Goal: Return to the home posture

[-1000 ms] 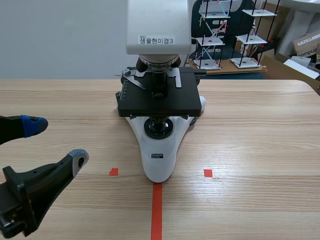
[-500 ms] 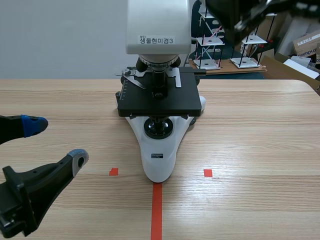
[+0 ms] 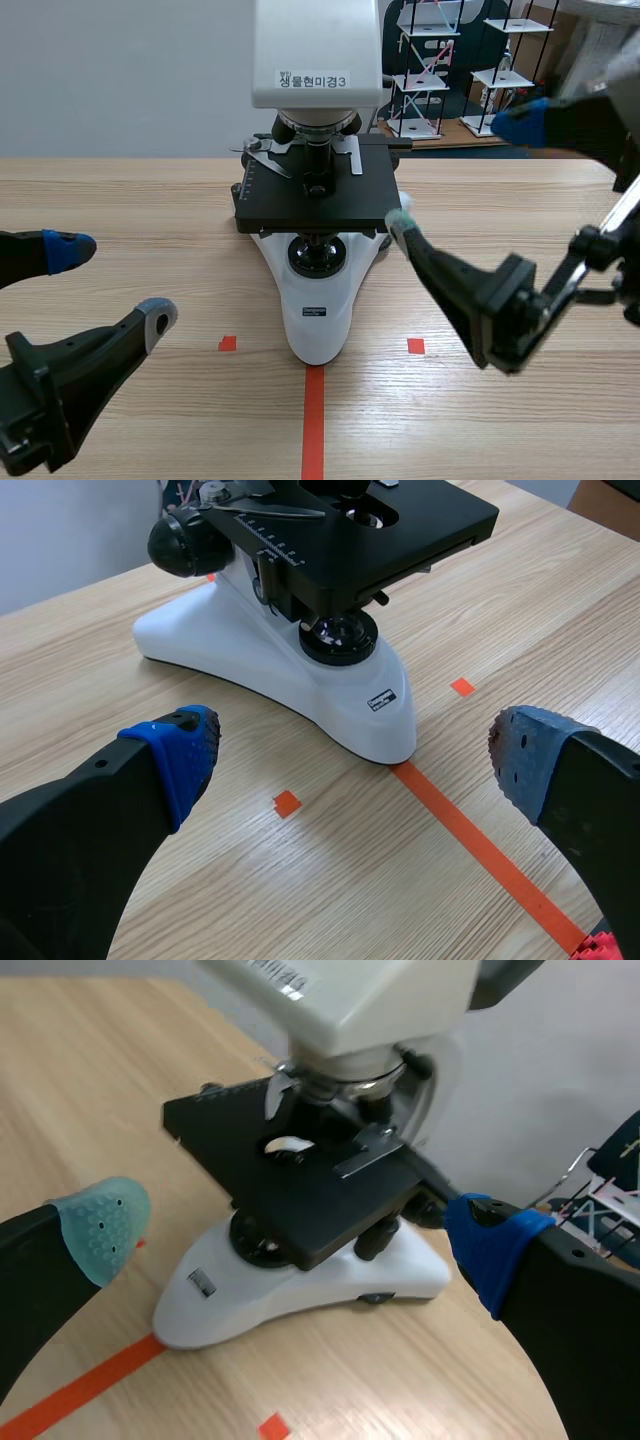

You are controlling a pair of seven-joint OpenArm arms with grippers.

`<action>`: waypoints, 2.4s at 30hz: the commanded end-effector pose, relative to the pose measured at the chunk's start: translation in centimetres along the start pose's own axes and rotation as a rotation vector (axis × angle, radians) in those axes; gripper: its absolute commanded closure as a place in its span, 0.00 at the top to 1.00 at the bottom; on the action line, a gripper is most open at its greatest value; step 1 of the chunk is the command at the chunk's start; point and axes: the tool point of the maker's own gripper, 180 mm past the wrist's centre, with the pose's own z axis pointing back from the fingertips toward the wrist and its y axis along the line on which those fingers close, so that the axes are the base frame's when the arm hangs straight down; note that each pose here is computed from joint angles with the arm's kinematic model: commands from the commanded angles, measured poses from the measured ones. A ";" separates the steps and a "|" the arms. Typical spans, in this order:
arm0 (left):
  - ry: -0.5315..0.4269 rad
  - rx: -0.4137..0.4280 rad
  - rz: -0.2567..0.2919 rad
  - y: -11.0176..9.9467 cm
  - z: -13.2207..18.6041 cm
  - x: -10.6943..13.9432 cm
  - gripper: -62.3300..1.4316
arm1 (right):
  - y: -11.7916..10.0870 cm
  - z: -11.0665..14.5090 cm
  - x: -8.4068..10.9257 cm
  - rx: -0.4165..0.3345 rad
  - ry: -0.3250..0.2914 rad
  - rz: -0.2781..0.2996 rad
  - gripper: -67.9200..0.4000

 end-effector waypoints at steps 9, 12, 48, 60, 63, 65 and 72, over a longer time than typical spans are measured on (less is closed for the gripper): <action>-0.024 0.007 0.007 0.1 0.0 0.5 0.91 | 0.2 2.0 -2.3 -0.048 -0.057 -0.056 0.96; -0.024 0.007 0.007 0.1 0.0 0.5 0.91 | -0.2 2.3 -3.3 -0.077 -0.062 -0.074 0.96; -0.024 0.007 0.007 0.1 0.0 0.5 0.91 | -0.5 1.7 -3.6 -0.046 -0.079 -0.039 0.96; -0.024 0.007 0.007 0.1 0.0 0.5 0.91 | -0.5 1.7 -3.6 -0.046 -0.079 -0.039 0.96; -0.024 0.007 0.007 0.1 0.0 0.5 0.91 | -0.5 1.7 -3.6 -0.046 -0.079 -0.039 0.96; -0.024 0.007 0.007 0.1 0.0 0.5 0.91 | -0.5 1.7 -3.6 -0.046 -0.079 -0.039 0.96; -0.024 0.007 0.007 0.1 0.0 0.5 0.91 | -0.5 1.7 -3.6 -0.046 -0.079 -0.039 0.96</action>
